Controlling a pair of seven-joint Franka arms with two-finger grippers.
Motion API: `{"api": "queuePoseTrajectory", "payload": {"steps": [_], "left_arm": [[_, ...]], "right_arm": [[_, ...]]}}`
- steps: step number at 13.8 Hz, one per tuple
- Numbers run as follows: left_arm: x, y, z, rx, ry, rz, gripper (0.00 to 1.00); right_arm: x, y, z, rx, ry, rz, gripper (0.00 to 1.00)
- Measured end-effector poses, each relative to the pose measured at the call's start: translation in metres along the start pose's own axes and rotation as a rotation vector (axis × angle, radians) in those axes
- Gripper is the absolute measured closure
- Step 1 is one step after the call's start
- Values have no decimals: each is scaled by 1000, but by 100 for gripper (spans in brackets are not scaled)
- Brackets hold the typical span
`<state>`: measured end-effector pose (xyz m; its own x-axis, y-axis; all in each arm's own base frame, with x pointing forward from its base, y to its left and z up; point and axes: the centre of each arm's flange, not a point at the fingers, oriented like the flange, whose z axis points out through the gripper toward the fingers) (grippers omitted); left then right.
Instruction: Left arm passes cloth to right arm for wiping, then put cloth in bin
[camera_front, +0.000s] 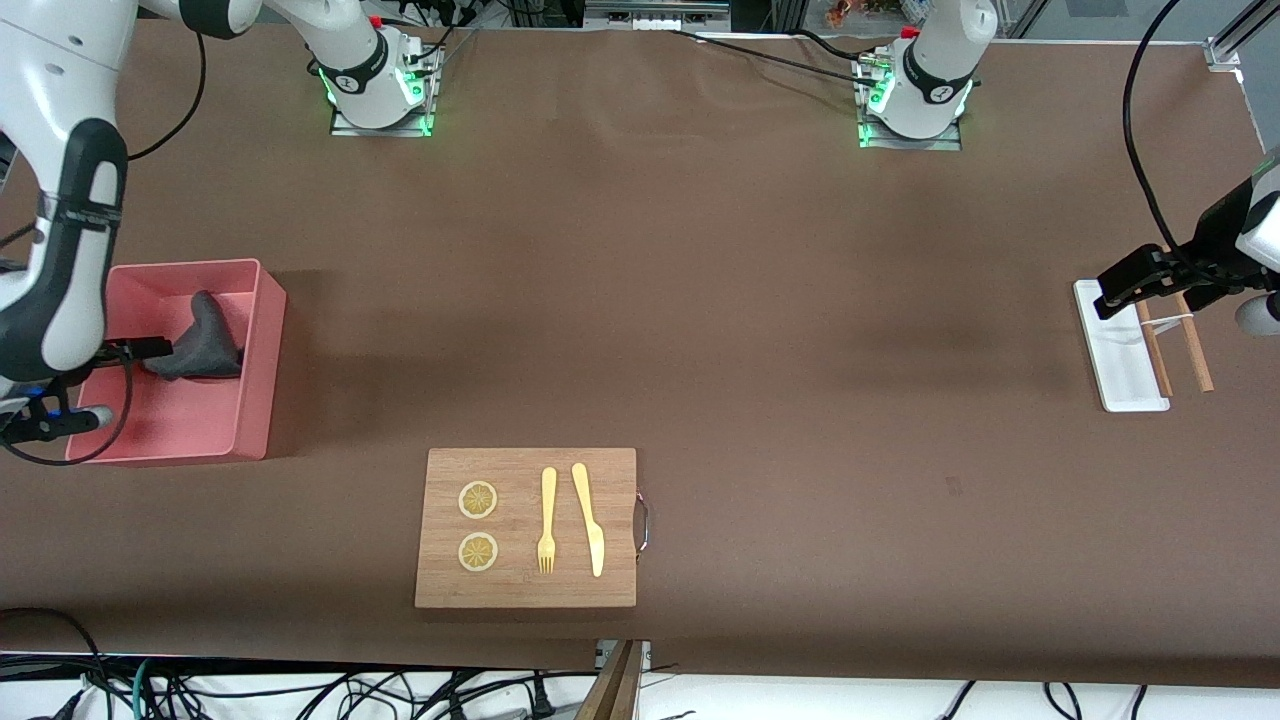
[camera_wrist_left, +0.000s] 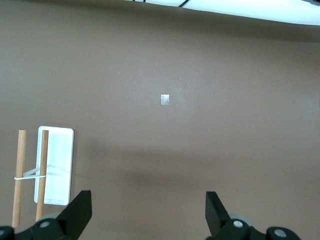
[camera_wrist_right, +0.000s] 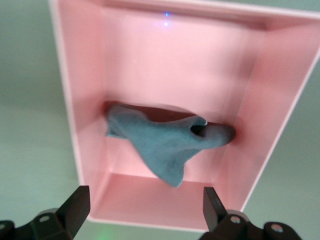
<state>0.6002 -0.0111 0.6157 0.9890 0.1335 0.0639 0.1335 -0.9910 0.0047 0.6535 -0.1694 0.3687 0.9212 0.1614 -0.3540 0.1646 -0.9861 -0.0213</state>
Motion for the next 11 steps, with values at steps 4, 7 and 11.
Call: {"api": "queuePoseTrajectory", "payload": {"steps": [4, 7, 11], "left_arm": [[0, 0, 0, 0, 0, 0, 0], [0, 0, 0, 0, 0, 0, 0], [0, 0, 0, 0, 0, 0, 0]], "right_arm": [[-23, -36, -64, 7, 66, -7, 0], [-47, -74, -108, 3, 84, 87, 0], [-93, -125, -169, 21, 154, 99, 0]]}}
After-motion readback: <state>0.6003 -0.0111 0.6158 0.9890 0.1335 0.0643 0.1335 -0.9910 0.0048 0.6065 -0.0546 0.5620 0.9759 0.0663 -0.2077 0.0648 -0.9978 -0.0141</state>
